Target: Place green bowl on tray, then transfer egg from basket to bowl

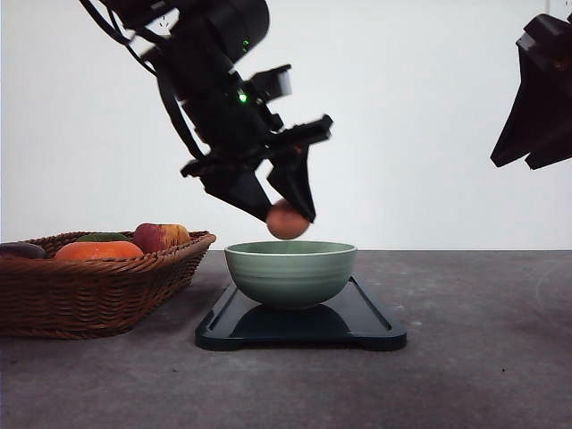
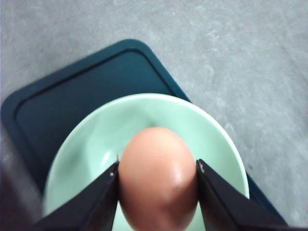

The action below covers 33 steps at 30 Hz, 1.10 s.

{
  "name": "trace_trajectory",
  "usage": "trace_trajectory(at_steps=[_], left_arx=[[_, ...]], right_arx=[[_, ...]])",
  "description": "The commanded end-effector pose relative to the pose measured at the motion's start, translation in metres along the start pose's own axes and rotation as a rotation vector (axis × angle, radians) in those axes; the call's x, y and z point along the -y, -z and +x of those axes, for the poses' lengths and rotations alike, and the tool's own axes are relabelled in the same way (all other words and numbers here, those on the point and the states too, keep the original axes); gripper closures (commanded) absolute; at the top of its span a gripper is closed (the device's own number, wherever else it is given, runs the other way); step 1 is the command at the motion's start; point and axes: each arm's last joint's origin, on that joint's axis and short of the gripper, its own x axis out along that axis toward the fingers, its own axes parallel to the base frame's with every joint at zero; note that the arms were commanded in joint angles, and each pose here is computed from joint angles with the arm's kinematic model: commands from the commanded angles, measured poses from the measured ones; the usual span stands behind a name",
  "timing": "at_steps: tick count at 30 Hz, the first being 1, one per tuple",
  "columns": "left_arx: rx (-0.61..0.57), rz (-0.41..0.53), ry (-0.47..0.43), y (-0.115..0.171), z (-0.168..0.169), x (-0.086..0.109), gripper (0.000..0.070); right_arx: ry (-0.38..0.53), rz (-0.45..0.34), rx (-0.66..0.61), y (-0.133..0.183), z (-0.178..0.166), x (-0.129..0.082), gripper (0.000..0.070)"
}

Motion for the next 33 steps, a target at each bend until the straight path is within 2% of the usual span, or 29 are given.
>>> trace_trajectory(at_steps=[1, 12, 33], left_arx=[[0.005, 0.027, -0.001, 0.000, 0.011, 0.003, 0.0554], [-0.033, 0.025, -0.038, 0.009, 0.028, 0.001, 0.0554], [-0.067, 0.024, -0.039, 0.017, 0.040, 0.000, 0.0553]], right_arx=[[-0.002, -0.013, -0.001, -0.001, 0.001, -0.001, 0.0435], [-0.002, -0.013, -0.001, -0.001, 0.001, -0.001, 0.0435], [-0.002, -0.013, 0.000, -0.001, 0.001, -0.001, 0.0435]])
